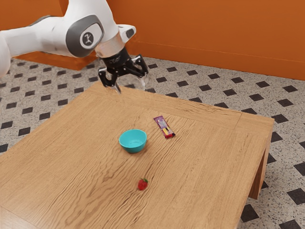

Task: Take strawberry from the bowl

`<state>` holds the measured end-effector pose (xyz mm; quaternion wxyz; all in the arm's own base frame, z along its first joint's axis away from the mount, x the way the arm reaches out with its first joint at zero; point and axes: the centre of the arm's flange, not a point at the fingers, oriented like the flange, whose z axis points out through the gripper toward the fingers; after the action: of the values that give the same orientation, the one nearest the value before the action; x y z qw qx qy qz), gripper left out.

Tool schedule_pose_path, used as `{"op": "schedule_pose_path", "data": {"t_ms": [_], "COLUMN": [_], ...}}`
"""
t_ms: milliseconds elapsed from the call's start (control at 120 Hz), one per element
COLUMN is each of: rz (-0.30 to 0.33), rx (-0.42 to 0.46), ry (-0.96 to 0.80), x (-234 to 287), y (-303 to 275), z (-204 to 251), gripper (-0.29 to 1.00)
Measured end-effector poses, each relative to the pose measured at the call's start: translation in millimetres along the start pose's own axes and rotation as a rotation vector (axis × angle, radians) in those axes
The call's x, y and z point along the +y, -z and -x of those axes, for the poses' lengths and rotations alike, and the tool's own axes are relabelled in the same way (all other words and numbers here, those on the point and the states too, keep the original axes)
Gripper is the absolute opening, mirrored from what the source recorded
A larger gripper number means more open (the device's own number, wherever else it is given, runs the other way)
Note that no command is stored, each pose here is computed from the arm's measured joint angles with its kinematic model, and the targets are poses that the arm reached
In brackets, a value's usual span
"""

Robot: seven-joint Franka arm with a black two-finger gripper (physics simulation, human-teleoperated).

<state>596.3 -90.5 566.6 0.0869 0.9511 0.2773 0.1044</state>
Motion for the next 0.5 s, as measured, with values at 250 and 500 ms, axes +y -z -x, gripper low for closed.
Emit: {"op": "schedule_pose_path", "data": {"t_ms": [250, 500], "rz": [-0.184, -0.282], "rx": [0.026, -0.074], "ry": [-0.059, -0.220], "x": [-132.6, -147.6], "y": [123.1, 114.0], "z": [-44.2, -38.2], "gripper": [0.68, 0.70]}}
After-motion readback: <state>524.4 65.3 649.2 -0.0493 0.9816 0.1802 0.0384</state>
